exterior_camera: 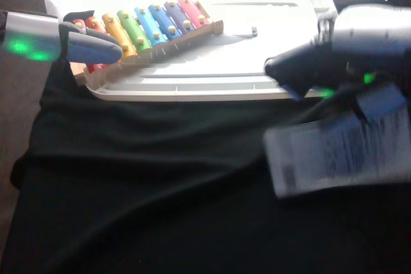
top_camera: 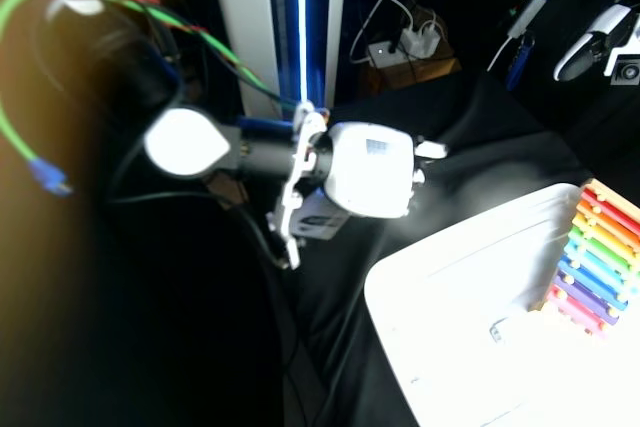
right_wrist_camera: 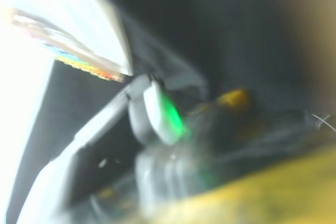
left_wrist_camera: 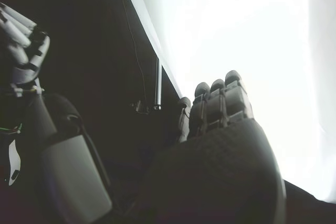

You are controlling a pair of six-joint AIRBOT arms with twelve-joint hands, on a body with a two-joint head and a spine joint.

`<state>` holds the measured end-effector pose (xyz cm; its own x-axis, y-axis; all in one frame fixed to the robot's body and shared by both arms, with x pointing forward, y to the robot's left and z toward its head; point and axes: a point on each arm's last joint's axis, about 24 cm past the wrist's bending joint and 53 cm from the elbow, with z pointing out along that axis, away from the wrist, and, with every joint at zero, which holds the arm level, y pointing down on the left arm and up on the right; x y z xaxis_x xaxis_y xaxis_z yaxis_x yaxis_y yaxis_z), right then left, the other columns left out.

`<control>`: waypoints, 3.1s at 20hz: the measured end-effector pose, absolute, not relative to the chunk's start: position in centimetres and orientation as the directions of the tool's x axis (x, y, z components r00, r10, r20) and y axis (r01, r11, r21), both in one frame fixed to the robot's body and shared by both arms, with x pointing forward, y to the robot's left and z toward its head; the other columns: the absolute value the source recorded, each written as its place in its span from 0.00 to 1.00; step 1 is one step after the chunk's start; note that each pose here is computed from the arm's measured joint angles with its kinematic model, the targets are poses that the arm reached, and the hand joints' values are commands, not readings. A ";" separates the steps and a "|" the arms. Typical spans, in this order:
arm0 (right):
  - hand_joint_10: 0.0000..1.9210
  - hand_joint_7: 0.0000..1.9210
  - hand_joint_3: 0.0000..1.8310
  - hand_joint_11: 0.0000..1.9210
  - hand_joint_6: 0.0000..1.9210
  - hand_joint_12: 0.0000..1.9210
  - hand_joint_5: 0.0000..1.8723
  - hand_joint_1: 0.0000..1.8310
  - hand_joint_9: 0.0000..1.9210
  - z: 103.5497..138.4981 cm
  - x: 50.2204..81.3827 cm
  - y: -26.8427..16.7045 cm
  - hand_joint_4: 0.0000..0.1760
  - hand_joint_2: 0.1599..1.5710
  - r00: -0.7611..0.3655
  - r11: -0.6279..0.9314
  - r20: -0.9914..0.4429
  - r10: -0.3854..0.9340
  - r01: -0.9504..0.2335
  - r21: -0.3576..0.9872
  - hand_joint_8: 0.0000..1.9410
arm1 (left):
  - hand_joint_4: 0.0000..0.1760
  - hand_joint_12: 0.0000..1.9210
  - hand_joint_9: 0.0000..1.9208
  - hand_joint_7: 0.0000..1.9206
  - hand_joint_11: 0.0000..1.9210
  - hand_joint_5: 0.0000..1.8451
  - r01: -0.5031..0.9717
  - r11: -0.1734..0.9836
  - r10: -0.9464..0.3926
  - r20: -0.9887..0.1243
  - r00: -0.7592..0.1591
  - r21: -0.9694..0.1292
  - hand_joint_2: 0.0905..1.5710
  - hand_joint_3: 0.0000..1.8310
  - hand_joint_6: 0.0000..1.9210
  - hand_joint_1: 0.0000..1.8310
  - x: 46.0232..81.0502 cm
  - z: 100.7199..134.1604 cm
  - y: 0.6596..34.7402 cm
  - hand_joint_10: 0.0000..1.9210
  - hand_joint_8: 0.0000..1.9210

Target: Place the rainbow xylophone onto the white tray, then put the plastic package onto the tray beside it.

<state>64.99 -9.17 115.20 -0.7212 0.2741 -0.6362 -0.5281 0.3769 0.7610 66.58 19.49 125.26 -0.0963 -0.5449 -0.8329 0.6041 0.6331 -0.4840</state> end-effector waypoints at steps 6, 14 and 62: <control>1.00 0.45 0.72 0.65 1.00 1.00 0.41 0.72 0.66 115.8 66.0 -9.3 0.72 0.39 -0.710 0.373 -0.636 0.301 -0.527 0.764 1.00 | 0.70 0.00 0.02 0.04 0.00 0.00 0.603 0.633 -0.546 -0.832 -0.096 -0.485 0.43 0.00 0.00 0.42 66.6 125.3 19.5 0.00 0.00; 1.00 0.29 0.23 0.38 0.99 1.00 0.24 0.40 0.35 116.9 65.5 -11.0 0.74 0.77 -0.702 0.385 -0.636 0.321 -0.516 0.765 1.00 | 0.82 0.00 0.01 0.03 0.00 0.00 0.601 0.636 -0.541 -0.835 -0.101 -0.485 0.42 0.00 0.00 0.44 66.5 124.9 19.6 0.00 0.00; 0.01 0.19 0.00 0.22 0.00 0.22 0.09 0.34 0.24 106.7 60.6 -16.7 0.00 0.41 -0.829 0.533 -0.472 0.299 -0.265 0.804 0.01 | 0.66 0.00 0.02 0.03 0.00 0.00 0.589 0.636 -0.551 -0.828 -0.106 -0.498 0.44 0.00 0.00 0.45 66.2 124.6 20.0 0.00 0.00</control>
